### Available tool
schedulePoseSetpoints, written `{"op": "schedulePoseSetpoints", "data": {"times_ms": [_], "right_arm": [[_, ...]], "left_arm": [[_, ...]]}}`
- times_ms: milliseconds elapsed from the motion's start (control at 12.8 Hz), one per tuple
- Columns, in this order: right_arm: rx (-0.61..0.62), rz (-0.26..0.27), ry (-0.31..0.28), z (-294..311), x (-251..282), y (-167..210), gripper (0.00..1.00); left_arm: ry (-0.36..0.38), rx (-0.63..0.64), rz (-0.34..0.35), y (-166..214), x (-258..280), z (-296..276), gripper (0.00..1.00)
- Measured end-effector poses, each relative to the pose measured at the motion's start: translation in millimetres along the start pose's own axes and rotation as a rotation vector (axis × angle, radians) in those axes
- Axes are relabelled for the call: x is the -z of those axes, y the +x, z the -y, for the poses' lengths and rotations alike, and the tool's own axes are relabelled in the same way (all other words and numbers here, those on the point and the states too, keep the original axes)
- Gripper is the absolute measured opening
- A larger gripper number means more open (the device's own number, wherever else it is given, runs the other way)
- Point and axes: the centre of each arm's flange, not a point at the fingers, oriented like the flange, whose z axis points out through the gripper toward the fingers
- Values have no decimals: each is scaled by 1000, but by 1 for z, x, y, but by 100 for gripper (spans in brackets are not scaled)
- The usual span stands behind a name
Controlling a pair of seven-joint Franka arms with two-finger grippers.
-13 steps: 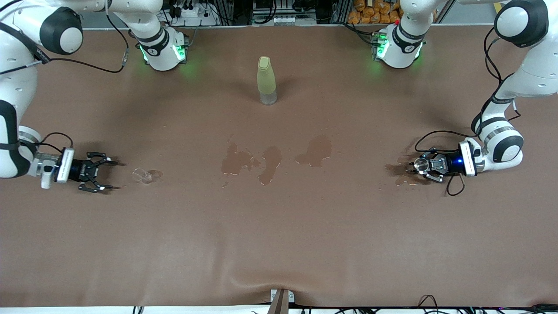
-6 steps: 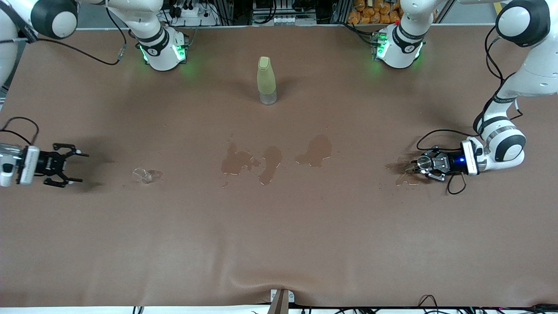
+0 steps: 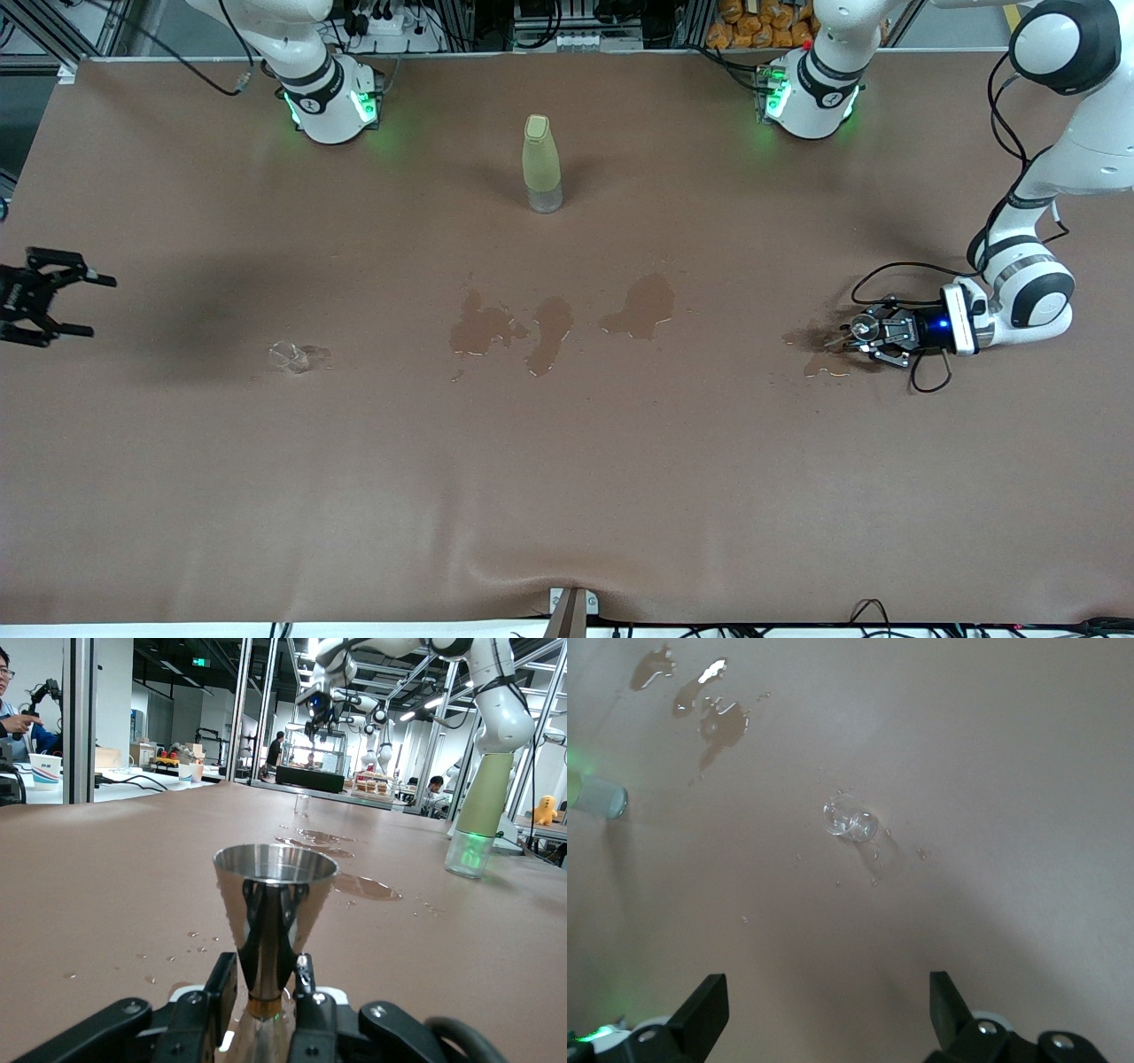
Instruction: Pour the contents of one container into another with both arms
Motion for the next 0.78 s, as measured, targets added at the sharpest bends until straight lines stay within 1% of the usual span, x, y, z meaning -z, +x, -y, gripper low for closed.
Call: {"op": "schedulePoseSetpoints", "data": {"times_ms": [157, 314, 471, 627, 706, 784], "right_arm": [[-116, 60, -70, 34, 32, 19, 100], [-242, 98, -118, 68, 55, 34, 100], [-349, 129, -178, 100, 73, 50, 100], [-430, 155, -249, 133, 84, 75, 100], [-463, 161, -276, 148, 85, 87, 100], [-493, 165, -284, 160, 84, 97, 100]], "left_arm": [[0, -4, 11, 0, 5, 1, 34], [4, -6, 21, 0, 12, 1, 34], [6, -9, 26, 0, 18, 1, 34], [10, -13, 32, 0, 24, 1, 37], [16, -14, 32, 0, 27, 0, 38], [17, -15, 36, 0, 31, 0, 38]]}}
